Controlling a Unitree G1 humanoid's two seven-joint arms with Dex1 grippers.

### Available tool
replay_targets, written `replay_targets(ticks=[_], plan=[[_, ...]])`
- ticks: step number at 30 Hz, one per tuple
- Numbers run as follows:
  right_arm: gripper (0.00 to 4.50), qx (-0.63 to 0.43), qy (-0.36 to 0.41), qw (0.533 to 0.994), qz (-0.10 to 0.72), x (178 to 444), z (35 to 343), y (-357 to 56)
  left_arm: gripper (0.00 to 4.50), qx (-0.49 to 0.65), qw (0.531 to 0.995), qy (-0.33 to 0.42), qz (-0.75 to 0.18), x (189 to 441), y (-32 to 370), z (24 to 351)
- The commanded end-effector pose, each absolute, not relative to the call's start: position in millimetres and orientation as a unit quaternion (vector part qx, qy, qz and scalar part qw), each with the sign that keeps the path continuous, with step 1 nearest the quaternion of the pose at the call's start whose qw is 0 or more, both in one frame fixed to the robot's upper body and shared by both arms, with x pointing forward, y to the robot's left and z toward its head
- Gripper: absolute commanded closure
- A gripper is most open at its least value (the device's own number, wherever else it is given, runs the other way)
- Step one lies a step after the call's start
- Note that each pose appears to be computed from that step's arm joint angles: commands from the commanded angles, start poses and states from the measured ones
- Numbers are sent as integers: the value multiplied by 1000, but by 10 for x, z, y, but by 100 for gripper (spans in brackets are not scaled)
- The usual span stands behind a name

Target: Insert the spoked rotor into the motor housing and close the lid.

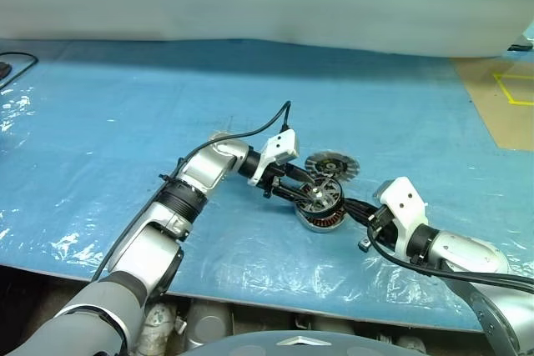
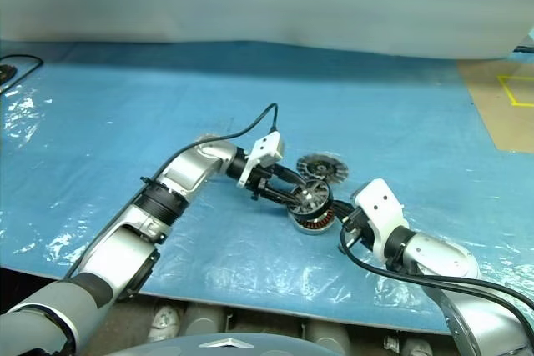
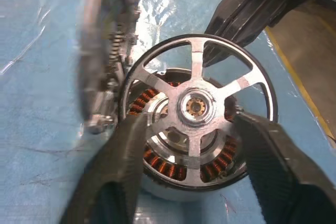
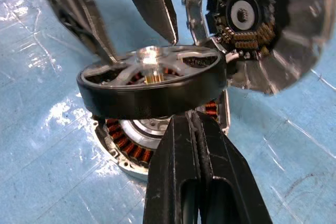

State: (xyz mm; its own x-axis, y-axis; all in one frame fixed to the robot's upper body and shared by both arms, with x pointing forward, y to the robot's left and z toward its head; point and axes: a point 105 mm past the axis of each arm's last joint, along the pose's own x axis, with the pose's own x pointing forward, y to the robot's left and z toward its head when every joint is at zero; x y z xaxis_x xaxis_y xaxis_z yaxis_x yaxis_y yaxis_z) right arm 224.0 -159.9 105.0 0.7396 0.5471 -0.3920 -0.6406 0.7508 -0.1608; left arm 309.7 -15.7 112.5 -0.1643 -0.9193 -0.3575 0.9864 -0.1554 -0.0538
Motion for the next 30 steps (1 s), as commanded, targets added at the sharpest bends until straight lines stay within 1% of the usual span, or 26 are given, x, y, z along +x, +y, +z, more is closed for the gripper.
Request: replay_targets(ticks=[1,11,19,22,25,30], plan=[[450,-147,148,922,325,2238,1102,-1573,154,113,623,113,-766,3049,-156,1300],[450,-146,159,921,323,2216,1068,-1663,154,62,645,99,-755,3097,-92,1489],[450,-184,216,921,266,2019,1027,-2273,154,72,643,110,-754,3061,-95,1416],[450,-192,221,923,250,2001,1024,-2400,154,67,642,113,-755,3055,-99,1421],[450,-185,206,928,251,2025,1087,-2363,154,70,644,115,-753,3069,-91,1411],[450,-156,159,931,290,2120,1229,-2056,154,61,647,99,-753,3073,-56,1456]])
